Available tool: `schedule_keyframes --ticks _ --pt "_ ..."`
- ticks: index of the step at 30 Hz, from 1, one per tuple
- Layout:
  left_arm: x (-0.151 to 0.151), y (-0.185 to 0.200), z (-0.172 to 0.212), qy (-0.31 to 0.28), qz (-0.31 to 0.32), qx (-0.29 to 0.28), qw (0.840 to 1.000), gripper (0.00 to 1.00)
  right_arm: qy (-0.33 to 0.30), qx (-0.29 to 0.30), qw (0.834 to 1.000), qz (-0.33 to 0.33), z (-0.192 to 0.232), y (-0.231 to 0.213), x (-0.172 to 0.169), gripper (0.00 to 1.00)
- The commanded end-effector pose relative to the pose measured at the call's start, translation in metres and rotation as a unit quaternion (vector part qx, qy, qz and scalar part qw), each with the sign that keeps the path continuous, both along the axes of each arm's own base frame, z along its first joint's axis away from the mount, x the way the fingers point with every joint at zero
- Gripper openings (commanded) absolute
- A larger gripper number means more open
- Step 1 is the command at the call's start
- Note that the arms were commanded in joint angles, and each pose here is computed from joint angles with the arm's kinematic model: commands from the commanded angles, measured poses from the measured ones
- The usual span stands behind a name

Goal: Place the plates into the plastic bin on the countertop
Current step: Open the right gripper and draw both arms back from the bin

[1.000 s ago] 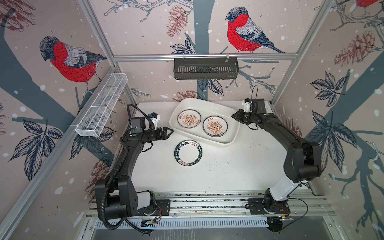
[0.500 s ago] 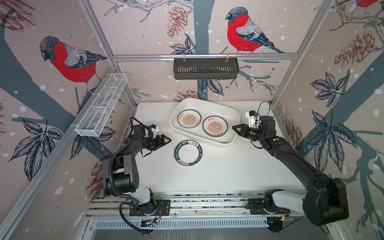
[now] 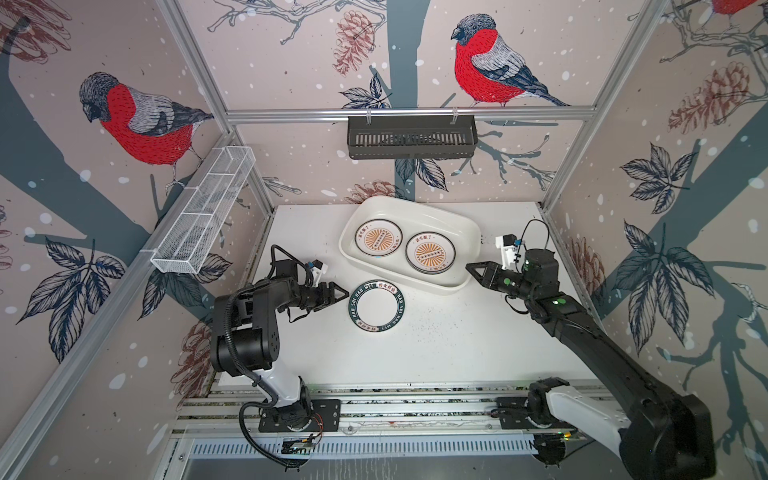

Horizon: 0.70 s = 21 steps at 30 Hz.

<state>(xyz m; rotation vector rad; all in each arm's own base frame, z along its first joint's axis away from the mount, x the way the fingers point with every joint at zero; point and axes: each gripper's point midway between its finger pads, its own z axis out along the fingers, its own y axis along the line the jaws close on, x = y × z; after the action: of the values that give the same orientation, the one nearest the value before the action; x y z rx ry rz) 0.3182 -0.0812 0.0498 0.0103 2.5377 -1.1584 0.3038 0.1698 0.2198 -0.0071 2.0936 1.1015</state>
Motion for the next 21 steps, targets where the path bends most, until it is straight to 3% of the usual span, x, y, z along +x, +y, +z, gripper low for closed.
schedule_keyframes --ticks 1,21 --pt "-0.004 -0.009 0.002 -0.016 -0.03 -0.005 0.999 0.72 -0.013 0.01 1.0 -0.009 0.006 0.0 0.003 0.26" --pt "-0.023 -0.039 -0.019 0.023 -0.085 -0.02 0.996 0.65 -0.006 0.033 0.999 -0.005 -0.003 0.004 -0.002 0.26"
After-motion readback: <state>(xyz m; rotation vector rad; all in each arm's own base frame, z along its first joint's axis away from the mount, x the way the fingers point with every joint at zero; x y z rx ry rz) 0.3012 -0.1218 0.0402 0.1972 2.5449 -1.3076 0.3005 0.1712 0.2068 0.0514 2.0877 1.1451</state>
